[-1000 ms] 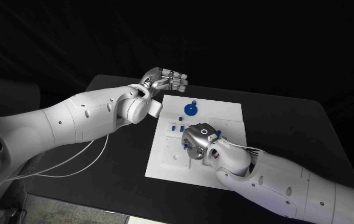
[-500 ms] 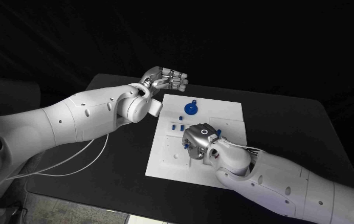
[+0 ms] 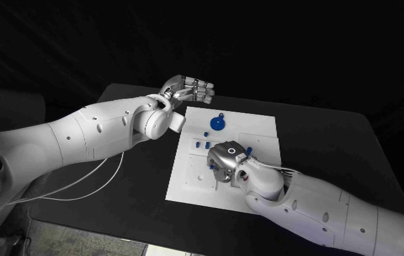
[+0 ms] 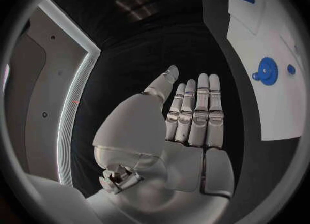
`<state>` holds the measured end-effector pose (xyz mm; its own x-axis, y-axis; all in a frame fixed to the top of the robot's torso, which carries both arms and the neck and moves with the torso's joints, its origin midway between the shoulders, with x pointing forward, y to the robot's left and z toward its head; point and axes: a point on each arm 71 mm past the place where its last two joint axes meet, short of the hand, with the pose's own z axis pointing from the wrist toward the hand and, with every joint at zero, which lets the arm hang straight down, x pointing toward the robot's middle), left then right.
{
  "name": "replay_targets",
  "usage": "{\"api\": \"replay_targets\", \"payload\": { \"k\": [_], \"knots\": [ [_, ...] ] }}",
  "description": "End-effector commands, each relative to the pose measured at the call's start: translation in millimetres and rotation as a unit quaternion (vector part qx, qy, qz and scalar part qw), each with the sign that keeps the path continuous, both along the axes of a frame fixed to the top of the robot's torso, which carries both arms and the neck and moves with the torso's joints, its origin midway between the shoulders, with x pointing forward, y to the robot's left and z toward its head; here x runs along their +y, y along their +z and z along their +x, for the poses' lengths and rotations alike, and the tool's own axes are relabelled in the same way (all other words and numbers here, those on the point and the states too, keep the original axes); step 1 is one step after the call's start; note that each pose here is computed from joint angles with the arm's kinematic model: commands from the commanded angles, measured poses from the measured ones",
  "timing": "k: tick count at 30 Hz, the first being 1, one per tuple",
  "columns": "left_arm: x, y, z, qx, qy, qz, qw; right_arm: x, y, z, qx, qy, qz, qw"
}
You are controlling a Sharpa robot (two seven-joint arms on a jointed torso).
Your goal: Assemble the parts on the task board
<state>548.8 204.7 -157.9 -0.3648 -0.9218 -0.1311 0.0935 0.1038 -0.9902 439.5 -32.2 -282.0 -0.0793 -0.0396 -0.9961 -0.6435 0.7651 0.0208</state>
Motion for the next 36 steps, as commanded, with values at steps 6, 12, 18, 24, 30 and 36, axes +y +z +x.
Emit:
{"api": "replay_targets", "payload": {
  "k": [6,12,18,24,30,36],
  "knots": [
    [-3.8,1.0,-0.4,0.002,-0.009,-0.006,1.0,1.7,-11.1,-1.5,0.008,0.002,-0.029,1.0],
    [-4.0,0.8,-0.5,0.003,-0.011,-0.006,1.0,1.9,-15.0,-1.3,0.016,0.001,-0.031,0.999],
    [-3.2,0.5,-0.6,0.006,-0.011,-0.005,1.0,-2.2,-14.4,-0.5,0.014,-0.005,-0.017,1.0],
    [-1.8,0.3,-0.8,0.007,-0.011,-0.004,1.0,-6.0,-10.0,-2.4,0.007,-0.009,0.009,1.0],
    [1.1,0.0,-1.1,0.009,-0.01,-0.003,1.0,-13.3,-4.1,-5.8,0.002,-0.019,0.033,0.999],
    [4.5,-0.2,-1.3,0.011,-0.008,-0.003,1.0,-24.7,6.9,-7.0,-0.004,-0.034,0.056,0.998]
  ]
}}
